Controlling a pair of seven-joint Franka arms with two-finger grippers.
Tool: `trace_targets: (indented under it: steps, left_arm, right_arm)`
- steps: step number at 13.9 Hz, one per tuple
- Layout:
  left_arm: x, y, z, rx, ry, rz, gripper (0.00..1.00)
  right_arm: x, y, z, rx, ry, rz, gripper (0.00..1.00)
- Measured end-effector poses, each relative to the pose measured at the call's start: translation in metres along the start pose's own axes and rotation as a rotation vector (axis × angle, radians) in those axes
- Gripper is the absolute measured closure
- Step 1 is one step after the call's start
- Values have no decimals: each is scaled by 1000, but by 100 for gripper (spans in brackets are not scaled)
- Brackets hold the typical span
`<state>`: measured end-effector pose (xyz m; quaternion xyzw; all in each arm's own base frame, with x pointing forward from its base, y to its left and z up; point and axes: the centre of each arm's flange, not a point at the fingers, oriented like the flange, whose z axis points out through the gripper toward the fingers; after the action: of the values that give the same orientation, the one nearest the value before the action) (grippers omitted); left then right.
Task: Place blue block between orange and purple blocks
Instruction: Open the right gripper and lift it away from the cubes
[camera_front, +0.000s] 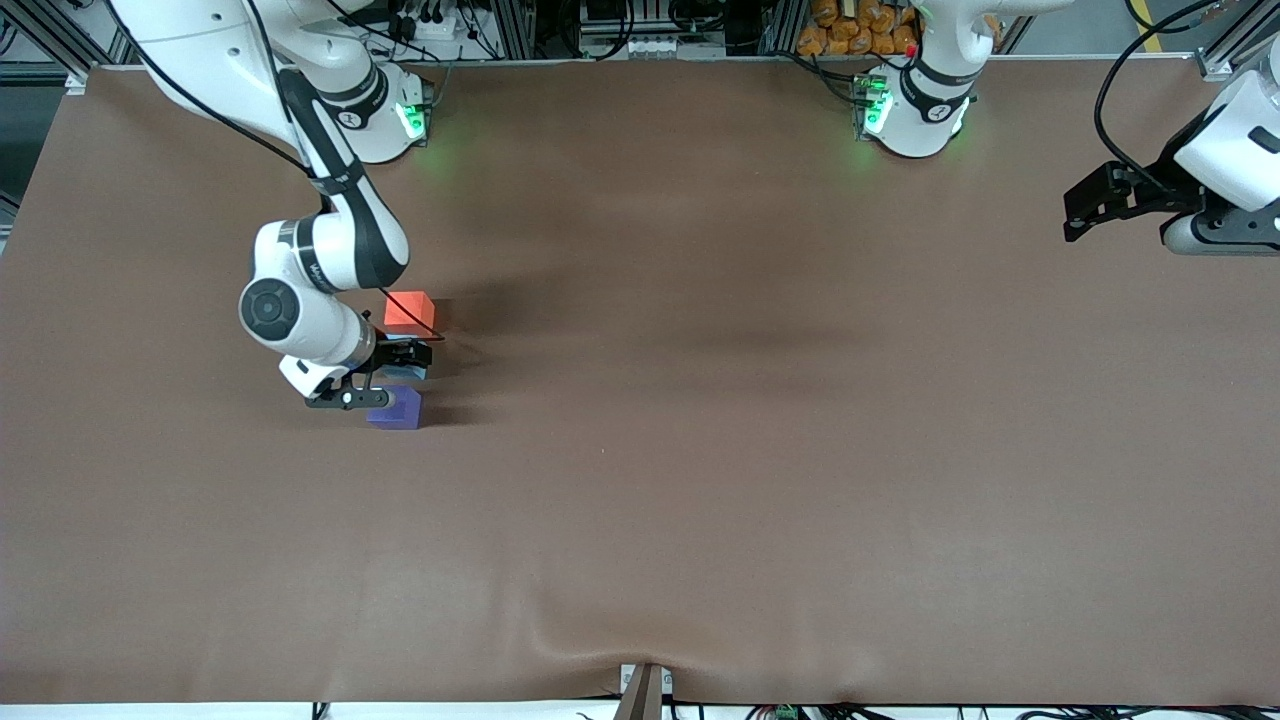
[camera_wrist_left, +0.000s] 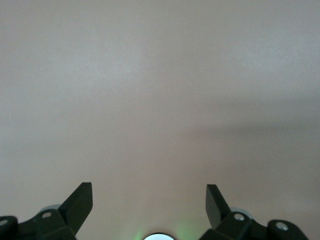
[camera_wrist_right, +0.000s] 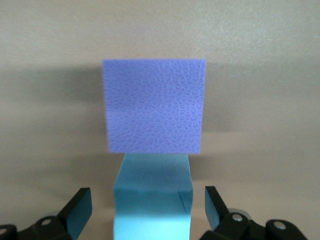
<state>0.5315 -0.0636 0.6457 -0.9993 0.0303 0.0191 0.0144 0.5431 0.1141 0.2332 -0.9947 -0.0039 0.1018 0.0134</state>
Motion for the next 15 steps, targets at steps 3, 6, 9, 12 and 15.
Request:
trace_targets:
  steps: [3,6,9,12,15]
  left_arm:
    - [0,0,0,0,0,0,0]
    - [0,0,1,0,-1,0,0]
    - [0,0,1,0,-2,0,0]
    - [0,0,1,0,-3,0,0]
    - [0,0,1,0,-3,0,0]
  right_arm:
    - [18,2,-78,14,-78,6,0]
    - [31,24,-170,37,-76,29,0]
    - [33,73,-264,57,-20,59,0]
    - [17,117,-325,47,-9,79,0]
    - [3,136,-345,18,-36,102,0]
